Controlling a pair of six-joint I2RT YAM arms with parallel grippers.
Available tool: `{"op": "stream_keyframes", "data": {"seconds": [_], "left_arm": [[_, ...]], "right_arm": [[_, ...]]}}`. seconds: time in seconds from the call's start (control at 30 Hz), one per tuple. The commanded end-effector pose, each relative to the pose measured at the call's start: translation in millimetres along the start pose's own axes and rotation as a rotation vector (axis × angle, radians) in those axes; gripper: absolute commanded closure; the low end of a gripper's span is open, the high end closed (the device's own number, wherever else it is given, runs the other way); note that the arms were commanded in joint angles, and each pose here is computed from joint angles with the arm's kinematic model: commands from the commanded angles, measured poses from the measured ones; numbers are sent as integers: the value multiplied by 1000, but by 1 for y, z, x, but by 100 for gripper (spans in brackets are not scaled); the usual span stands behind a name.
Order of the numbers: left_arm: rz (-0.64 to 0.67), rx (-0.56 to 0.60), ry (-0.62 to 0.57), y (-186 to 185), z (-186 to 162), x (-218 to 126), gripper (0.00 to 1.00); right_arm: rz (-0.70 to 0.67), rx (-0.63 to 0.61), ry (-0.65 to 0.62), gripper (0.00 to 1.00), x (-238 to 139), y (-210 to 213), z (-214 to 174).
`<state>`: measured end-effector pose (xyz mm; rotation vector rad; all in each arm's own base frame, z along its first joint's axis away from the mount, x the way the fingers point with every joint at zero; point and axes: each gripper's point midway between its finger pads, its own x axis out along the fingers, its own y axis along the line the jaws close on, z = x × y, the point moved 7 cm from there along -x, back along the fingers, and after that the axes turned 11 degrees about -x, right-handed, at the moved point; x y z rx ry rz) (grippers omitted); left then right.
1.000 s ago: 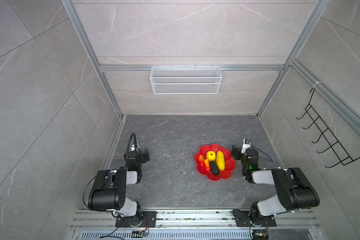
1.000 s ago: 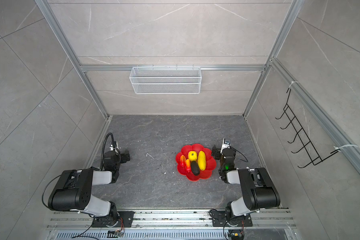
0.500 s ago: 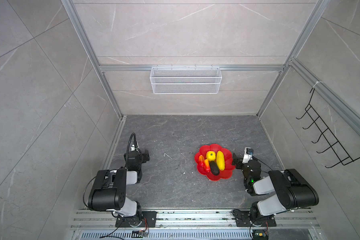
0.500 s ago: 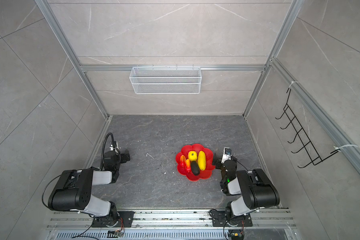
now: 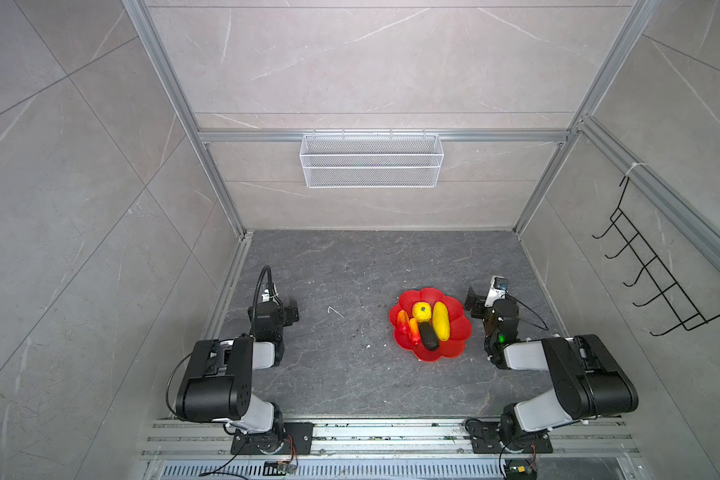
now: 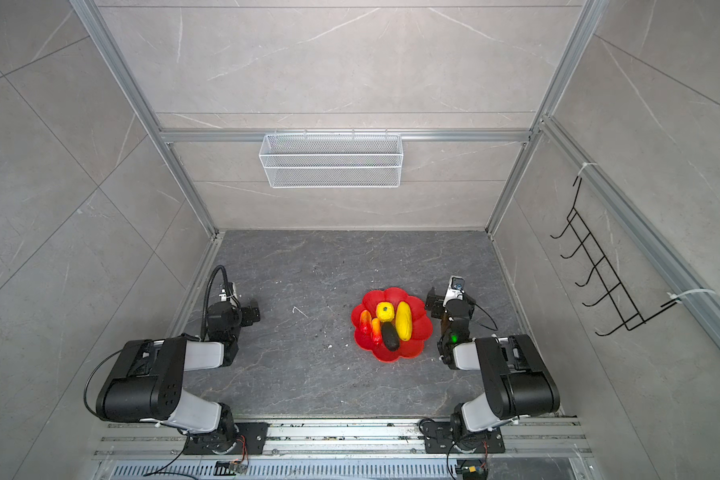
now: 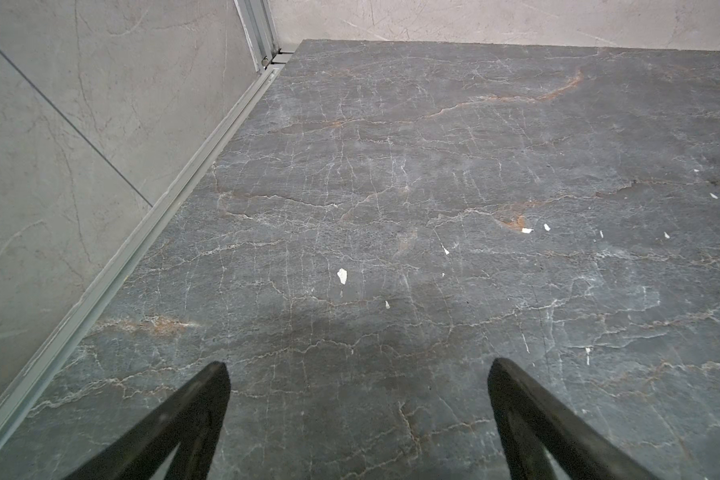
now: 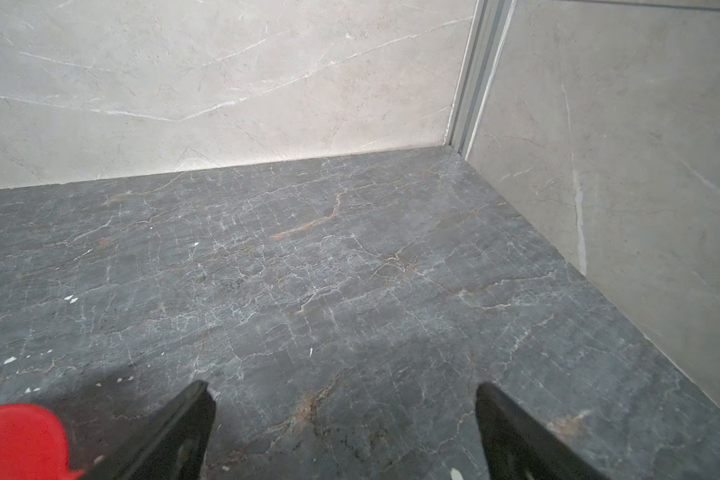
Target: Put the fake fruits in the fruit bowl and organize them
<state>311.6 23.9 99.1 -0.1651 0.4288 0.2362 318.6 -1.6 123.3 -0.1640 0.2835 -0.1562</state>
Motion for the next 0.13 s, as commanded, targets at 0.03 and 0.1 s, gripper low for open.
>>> {"op": "stream_keyframes", "data": {"seconds": [0.03, 0.1], "left_arm": [[-23, -28, -65, -4, 15, 0, 0], [-22, -27, -66, -4, 16, 0, 0]], "right_arm": [[5, -2, 29, 0, 2, 1, -3], [4, -1, 28, 0, 2, 1, -3]]}}
